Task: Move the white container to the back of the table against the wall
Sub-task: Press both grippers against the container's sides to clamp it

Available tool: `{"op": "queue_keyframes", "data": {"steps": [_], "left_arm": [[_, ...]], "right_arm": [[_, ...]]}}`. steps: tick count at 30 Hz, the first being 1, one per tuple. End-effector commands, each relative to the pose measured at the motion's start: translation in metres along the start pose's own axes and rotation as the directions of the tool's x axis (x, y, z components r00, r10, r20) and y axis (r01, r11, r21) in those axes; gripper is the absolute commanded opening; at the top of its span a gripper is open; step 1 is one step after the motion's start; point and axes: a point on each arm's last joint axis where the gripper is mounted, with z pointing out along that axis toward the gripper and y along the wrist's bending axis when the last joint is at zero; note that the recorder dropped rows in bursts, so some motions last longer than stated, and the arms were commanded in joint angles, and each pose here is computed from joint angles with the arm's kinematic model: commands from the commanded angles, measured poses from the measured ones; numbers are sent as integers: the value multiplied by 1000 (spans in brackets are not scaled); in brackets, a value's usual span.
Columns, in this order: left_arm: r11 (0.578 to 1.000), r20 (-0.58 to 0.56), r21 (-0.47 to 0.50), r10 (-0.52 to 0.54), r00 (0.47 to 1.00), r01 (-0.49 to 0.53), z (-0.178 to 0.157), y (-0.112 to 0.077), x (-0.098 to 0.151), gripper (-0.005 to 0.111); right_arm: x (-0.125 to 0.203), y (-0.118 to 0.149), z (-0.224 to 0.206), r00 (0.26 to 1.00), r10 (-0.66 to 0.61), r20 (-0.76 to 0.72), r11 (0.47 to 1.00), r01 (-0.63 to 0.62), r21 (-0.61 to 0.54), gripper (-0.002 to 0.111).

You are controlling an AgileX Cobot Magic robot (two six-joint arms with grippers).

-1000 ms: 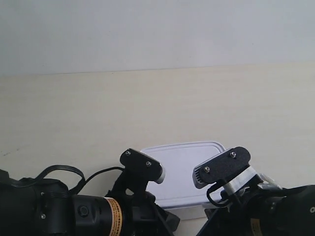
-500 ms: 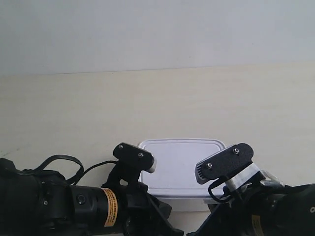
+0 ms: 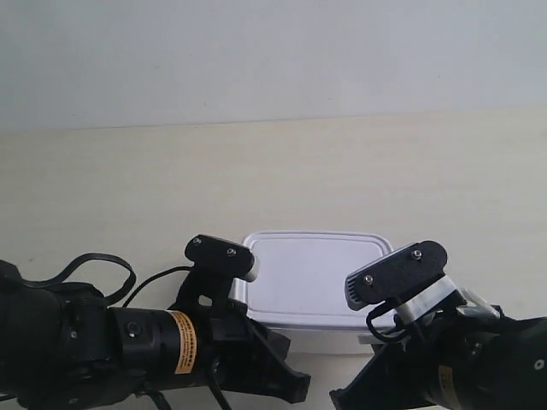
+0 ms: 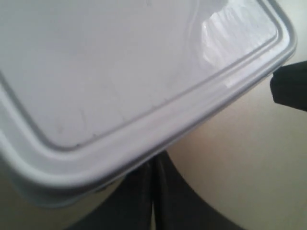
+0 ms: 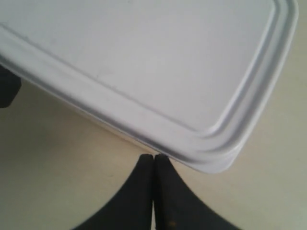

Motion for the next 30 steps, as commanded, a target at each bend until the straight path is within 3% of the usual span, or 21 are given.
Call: {"op": "queue_keyframes", "data": {"steps": [1,7,30], "left_arm": [[1000,38,8,-11,999,11,1,0,-9,0],[1000,35,-18,-19,999,20,2,4,-17,0],[995,73,-92,-34,997,41,0,29,-42,0]], "right_arm": [[-5,3,9,1000,-9,-2,999,9,32,0],[-10,4,23,1000,-20,-1,994,20,111,0],[-38,3,25,997,-66,44,971,53,234,0]]}}
